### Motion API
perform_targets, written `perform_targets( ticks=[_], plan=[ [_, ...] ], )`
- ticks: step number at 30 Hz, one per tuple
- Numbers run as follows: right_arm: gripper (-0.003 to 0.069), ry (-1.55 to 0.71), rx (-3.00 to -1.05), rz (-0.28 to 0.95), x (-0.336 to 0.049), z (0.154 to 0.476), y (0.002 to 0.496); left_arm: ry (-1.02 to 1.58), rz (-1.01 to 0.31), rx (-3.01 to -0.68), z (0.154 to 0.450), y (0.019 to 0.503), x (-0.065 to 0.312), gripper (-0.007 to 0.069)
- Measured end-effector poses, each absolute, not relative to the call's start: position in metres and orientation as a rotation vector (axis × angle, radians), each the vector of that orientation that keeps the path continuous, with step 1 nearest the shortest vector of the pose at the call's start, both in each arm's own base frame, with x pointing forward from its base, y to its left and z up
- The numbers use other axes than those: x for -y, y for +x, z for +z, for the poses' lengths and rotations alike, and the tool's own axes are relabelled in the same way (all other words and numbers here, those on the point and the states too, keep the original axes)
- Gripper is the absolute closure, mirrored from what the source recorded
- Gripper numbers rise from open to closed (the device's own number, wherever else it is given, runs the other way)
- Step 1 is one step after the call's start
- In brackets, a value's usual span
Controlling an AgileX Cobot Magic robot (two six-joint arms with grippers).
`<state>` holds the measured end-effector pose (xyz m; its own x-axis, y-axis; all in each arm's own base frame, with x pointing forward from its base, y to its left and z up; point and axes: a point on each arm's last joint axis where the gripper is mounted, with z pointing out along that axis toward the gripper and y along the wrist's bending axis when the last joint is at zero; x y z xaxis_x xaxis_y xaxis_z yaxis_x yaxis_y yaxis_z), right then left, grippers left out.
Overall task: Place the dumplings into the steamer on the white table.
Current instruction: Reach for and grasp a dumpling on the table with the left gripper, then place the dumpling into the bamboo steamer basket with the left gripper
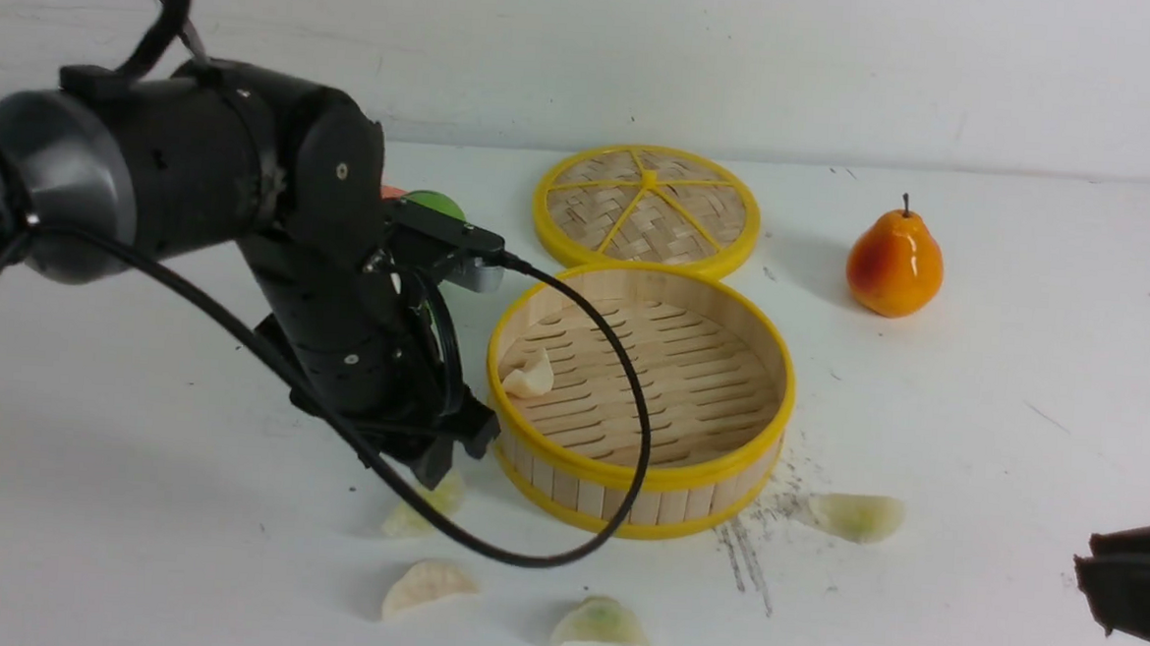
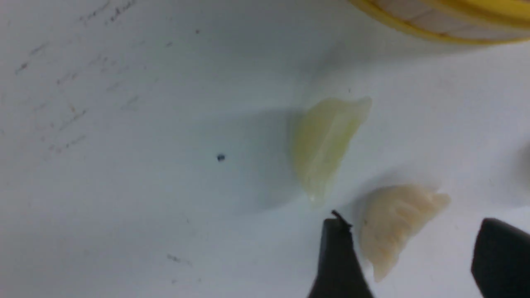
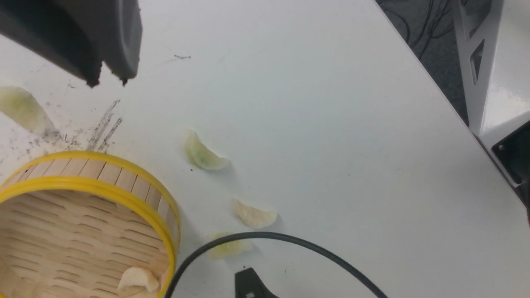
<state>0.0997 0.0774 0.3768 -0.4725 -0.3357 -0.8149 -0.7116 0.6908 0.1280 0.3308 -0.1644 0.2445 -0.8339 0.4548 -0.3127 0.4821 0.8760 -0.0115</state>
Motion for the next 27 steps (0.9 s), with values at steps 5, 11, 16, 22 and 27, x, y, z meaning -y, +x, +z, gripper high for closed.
perform_targets(
  ticks=[5,11,16,22,27],
  plan=[
    [0.0590,-0.786,-2.104,0.610,-0.078,0.376,0.099,0.679,-0.126,-2.718,0.223,0.345,0.170,0.0040],
    [0.0586,-0.791,-2.116,0.615,-0.078,0.376,0.098,0.696,-0.097,-2.792,0.183,0.355,0.175,0.0106],
    [0.0585,-0.791,-2.116,0.615,-0.078,0.376,0.098,0.684,-0.081,-2.838,0.166,0.357,0.175,0.0345],
    [0.0583,-0.792,-2.117,0.612,-0.078,0.375,0.098,0.602,-0.096,-2.874,0.191,0.359,0.178,0.0344],
    [0.0583,-0.793,-2.118,0.606,-0.077,0.375,0.098,0.507,-0.232,-2.691,0.275,0.368,0.209,0.0344]
  ],
)
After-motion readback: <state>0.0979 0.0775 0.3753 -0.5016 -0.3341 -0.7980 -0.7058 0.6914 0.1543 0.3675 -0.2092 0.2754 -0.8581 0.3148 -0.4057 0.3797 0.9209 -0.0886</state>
